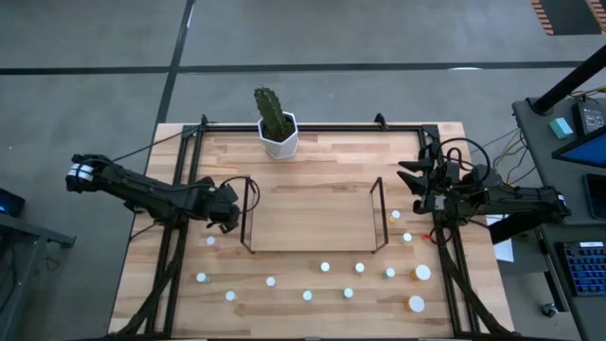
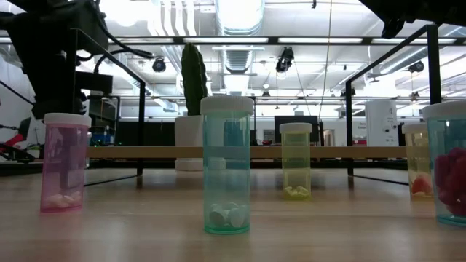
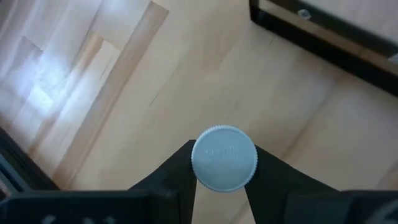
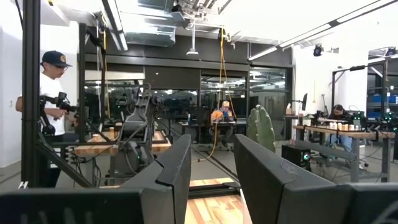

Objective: Pick and place medicine bottles onto shelf by color
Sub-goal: Put the green pill bottle on the shelf

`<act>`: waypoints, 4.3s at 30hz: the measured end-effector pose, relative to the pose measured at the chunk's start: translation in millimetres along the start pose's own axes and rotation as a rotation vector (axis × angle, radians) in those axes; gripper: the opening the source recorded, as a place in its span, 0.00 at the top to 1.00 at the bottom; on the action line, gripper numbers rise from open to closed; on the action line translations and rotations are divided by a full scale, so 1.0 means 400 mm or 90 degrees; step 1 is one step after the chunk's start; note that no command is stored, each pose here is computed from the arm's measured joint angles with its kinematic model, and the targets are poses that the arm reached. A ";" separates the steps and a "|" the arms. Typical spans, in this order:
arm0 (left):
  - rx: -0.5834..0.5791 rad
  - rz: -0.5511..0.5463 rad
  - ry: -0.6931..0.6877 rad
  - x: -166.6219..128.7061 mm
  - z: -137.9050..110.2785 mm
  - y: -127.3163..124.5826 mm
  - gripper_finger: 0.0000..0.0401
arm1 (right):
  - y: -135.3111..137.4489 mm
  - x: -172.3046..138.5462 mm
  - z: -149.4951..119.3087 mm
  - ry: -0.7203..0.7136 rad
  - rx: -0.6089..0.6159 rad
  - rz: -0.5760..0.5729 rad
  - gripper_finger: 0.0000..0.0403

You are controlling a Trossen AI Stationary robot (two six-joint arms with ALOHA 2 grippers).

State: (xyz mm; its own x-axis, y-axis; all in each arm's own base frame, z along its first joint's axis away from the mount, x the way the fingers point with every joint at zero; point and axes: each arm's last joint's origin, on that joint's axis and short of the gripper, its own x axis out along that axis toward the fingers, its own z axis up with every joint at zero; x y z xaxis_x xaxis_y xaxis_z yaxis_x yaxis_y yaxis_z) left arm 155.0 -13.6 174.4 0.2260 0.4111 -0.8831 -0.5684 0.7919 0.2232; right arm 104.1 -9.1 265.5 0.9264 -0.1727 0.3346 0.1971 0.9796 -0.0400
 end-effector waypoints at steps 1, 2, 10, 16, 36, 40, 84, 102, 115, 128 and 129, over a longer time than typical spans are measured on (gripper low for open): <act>-0.004 -0.010 -0.001 -0.005 0.000 0.002 0.76 | 0.000 0.000 0.000 0.000 0.000 0.000 0.72; -0.010 -0.020 -0.001 -0.011 0.002 0.003 0.76 | 0.000 0.000 0.000 0.000 0.000 0.000 0.72; -0.079 -0.019 0.011 -0.092 0.024 0.037 0.77 | 0.000 0.000 0.000 0.000 0.000 0.000 0.72; -0.111 -0.051 -0.023 -0.158 0.064 0.049 0.77 | 0.000 0.000 0.000 0.000 0.000 0.000 0.72; -0.146 -0.076 -0.105 -0.407 0.280 0.079 0.77 | 0.000 0.002 -0.002 0.004 0.000 0.000 0.72; -0.125 -0.116 -0.113 -0.412 0.365 0.018 0.77 | 0.000 0.002 -0.002 0.004 0.000 0.000 0.72; -0.132 -0.119 0.019 -0.098 0.452 -0.364 0.77 | 0.001 0.001 -0.007 0.017 0.013 0.002 0.72; -0.144 -0.146 0.068 -0.043 0.440 -0.349 0.77 | 0.001 0.001 -0.007 0.018 0.013 0.002 0.72; -0.146 -0.144 0.055 -0.033 0.436 -0.350 0.67 | 0.001 0.001 -0.008 0.020 0.013 0.002 0.72; -0.123 -0.140 0.055 -0.094 0.431 -0.308 0.62 | 0.001 0.001 -0.006 0.018 0.011 0.002 0.72; -0.125 -0.144 0.050 -0.103 0.432 -0.303 0.62 | 0.000 0.002 -0.001 0.015 0.011 0.002 0.72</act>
State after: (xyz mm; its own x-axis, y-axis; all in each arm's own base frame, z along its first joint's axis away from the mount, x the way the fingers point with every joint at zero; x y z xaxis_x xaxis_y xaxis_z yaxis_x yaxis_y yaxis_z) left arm 351.3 -48.4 255.0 0.3067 0.1917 -0.9323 -0.6541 0.7540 -0.0602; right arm 105.0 -9.1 265.3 0.9344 -0.1721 0.3118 0.1890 0.9817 -0.0244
